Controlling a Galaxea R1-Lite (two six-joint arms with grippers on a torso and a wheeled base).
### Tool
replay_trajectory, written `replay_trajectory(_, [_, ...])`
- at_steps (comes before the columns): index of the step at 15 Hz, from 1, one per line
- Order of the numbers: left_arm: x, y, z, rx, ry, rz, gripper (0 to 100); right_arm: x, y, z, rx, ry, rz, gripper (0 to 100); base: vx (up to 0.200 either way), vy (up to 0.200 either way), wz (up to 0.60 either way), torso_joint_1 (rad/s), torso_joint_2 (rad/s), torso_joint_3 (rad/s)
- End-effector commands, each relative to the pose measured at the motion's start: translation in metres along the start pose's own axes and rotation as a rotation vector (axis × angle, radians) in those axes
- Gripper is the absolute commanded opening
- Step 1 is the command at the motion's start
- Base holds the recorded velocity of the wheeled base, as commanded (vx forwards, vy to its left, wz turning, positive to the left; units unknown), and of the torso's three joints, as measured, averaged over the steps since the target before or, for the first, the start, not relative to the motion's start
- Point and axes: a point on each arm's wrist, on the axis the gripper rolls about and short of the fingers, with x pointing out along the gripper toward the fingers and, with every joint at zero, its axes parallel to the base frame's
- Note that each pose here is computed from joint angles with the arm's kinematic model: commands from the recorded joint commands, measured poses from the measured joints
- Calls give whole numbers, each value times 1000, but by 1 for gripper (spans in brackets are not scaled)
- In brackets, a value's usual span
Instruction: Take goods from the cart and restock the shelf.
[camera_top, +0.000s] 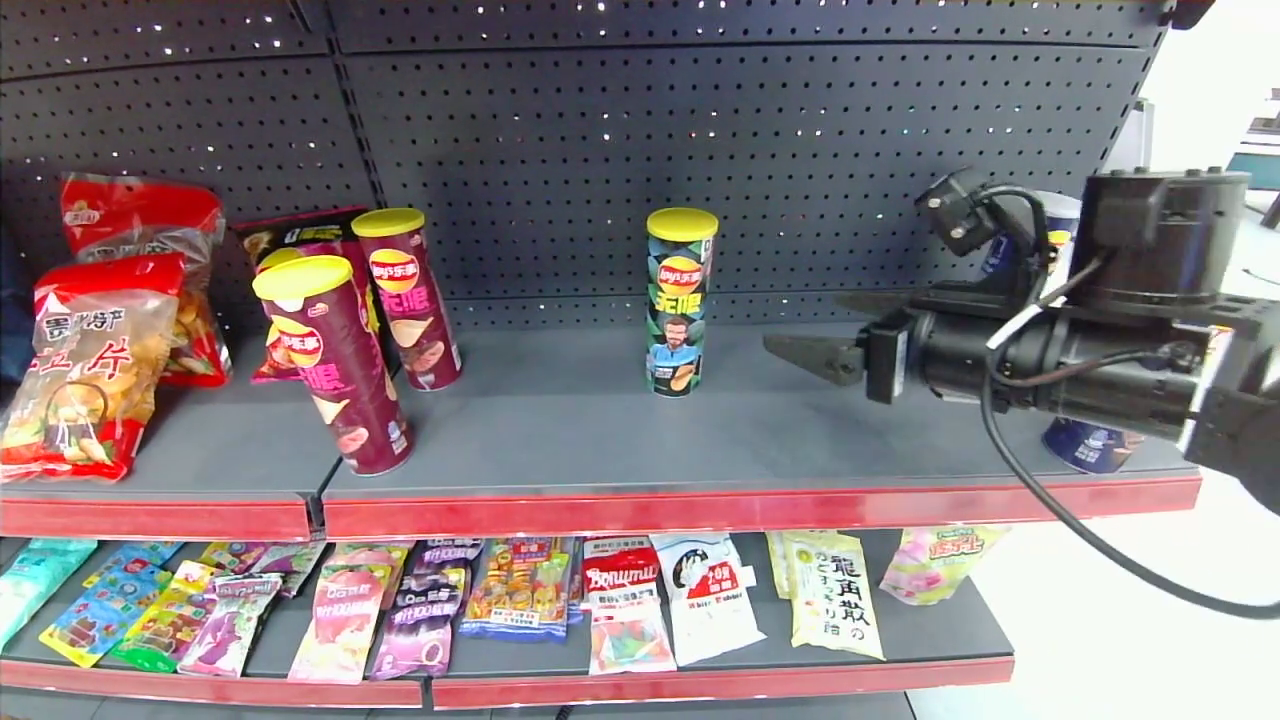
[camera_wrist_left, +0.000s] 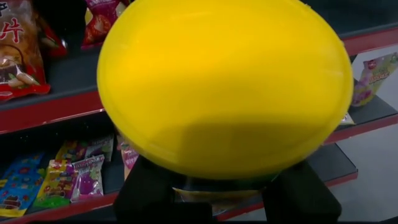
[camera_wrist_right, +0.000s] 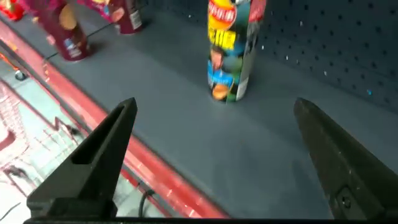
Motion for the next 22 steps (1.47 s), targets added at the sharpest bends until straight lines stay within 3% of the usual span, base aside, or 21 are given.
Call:
replay_trajectory(1, [0, 0, 1, 0, 4, 12, 0, 42, -2, -12, 2, 26, 16, 100, 0, 0, 0, 0, 0, 0])
replay_trajectory(11, [0, 1, 3, 2, 3, 34, 0, 111, -8, -8, -10, -41, 18, 100, 0, 0, 0, 0, 0, 0])
replay_trajectory(22, [0, 1, 1, 3, 4, 48, 0, 146, -18, -12, -3, -65, -6, 100, 0, 0, 0, 0, 0, 0])
